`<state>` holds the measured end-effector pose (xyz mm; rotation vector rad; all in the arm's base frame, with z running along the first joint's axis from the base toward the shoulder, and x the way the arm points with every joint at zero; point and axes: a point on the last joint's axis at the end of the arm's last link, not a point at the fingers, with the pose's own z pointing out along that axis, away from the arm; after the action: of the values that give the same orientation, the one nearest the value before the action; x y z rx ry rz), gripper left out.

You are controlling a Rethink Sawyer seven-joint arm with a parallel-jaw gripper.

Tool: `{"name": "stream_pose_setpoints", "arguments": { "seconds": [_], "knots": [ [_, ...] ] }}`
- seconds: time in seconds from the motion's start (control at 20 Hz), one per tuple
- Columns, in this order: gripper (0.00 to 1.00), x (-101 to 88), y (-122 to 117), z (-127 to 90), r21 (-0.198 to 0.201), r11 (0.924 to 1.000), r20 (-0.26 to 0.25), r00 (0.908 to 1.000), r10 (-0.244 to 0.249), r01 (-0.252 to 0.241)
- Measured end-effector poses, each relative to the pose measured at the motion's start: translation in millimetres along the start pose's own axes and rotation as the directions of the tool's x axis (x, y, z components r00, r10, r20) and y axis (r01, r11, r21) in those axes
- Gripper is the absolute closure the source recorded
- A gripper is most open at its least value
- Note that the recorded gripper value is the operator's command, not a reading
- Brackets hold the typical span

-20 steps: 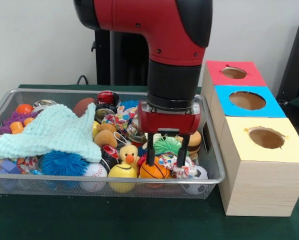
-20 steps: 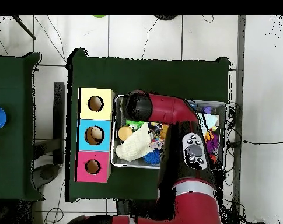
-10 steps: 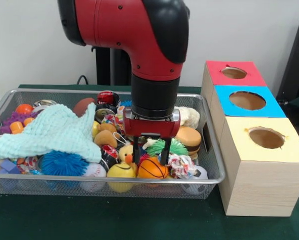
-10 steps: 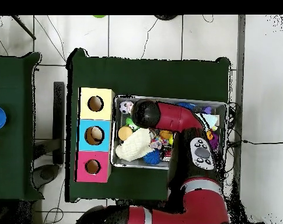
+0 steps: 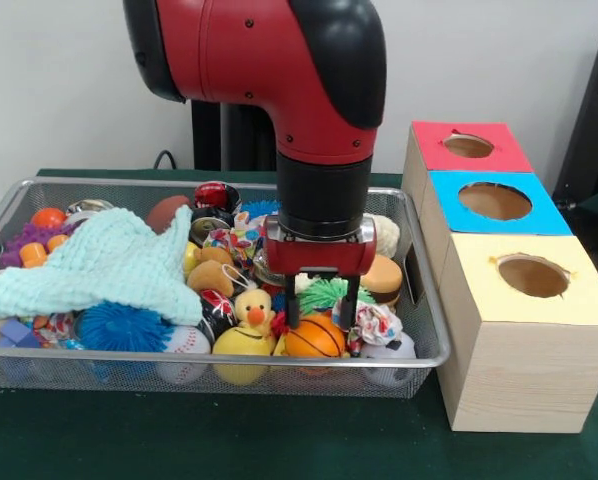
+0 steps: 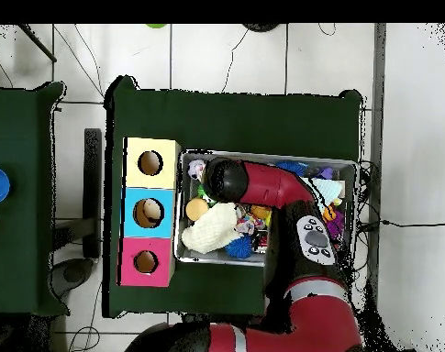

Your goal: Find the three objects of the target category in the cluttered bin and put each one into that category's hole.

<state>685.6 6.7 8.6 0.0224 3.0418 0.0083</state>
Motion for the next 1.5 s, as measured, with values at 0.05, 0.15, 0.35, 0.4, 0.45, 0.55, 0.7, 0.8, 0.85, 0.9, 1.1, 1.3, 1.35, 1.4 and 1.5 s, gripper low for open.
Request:
{"name": "stream_pose_setpoints", "arguments": {
  "seconds": [0.05, 0.15, 0.35, 0.4, 0.45, 0.55, 0.7, 0.8, 0.85, 0.9, 1.1, 1.3, 1.35, 1.4, 1.5],
  "knots": [
    [0.00, 0.5, 1, 0, -0.003, 1.0000, -0.001, 1.0000, 0.000, 0.000],
    [0.00, 0.7, 3, -2, -0.013, 0.9999, 0.000, 1.0000, 0.002, -0.002],
    [0.00, -3.1, 8, -8, -0.040, 0.9992, 0.013, 0.9999, 0.008, -0.007],
    [0.00, -3.4, 8, -9, -0.042, 0.9991, 0.015, 0.9999, 0.008, -0.007],
    [0.00, -4.4, 11, -9, -0.049, 0.9988, 0.020, 0.9998, 0.008, -0.007],
    [0.00, -5.6, 15, -9, -0.058, 0.9983, 0.028, 0.9996, 0.006, -0.005],
    [0.00, -5.5, 22, -8, -0.076, 0.9971, 0.030, 0.9995, 0.004, -0.002],
    [0.00, -5.2, 26, -9, -0.085, 0.9964, 0.030, 0.9996, 0.003, 0.000],
    [0.00, -5.1, 28, -9, -0.089, 0.9960, 0.030, 0.9995, 0.002, 0.001],
    [0.00, -5.0, 30, -10, -0.094, 0.9956, 0.030, 0.9995, 0.001, 0.002],
    [0.00, -3.7, 36, -10, -0.103, 0.9946, 0.032, 0.9995, -0.003, 0.007],
    [0.00, -3.0, 37, -9, -0.105, 0.9945, 0.030, 0.9995, -0.004, 0.008],
    [0.00, -2.9, 37, -9, -0.105, 0.9945, 0.030, 0.9995, -0.005, 0.008],
    [0.00, -2.8, 37, -9, -0.105, 0.9945, 0.030, 0.9995, -0.005, 0.008],
    [0.00, -1.9, 38, -7, -0.106, 0.9944, 0.027, 0.9996, -0.005, 0.008]
  ]
}}
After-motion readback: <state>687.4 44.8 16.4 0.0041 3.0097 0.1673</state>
